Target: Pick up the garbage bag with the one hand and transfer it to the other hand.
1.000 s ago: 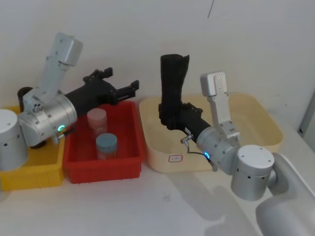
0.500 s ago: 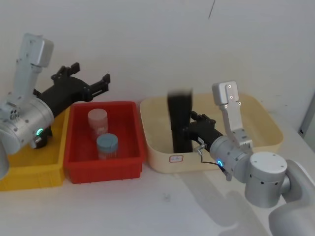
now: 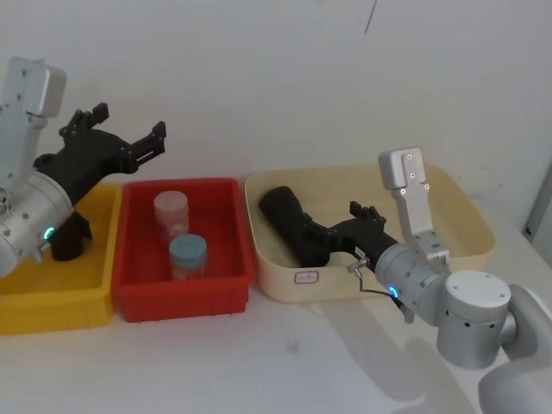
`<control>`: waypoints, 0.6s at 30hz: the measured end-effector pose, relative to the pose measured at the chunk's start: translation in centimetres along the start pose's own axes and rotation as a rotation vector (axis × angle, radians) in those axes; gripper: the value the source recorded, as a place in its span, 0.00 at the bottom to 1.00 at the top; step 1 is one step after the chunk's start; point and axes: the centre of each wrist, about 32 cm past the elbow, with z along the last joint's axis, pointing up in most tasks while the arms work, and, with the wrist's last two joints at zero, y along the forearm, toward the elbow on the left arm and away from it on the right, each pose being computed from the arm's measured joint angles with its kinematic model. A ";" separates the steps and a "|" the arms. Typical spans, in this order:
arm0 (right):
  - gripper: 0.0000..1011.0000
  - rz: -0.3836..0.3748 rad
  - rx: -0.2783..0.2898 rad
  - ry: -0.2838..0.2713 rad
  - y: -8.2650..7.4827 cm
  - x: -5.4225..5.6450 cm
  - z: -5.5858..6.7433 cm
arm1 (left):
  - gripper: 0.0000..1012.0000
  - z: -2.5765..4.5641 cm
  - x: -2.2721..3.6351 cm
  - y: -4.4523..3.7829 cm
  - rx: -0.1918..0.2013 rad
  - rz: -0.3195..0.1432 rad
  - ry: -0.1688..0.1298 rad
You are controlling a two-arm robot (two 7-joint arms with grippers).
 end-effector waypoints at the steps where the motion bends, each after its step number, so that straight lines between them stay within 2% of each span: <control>1: 0.99 0.000 -0.001 0.000 0.0 0.0 0.0 | 0.99 0.01 0.00 0.04 -0.001 0.002 -0.001; 11: 0.99 0.005 0.001 -0.002 -0.2 0.0 0.0 | 0.99 -0.04 0.02 0.29 0.001 0.015 -0.002; 18: 0.99 0.047 0.014 -0.016 -0.4 -0.4 0.4 | 0.99 -0.71 0.10 0.21 0.045 0.007 0.027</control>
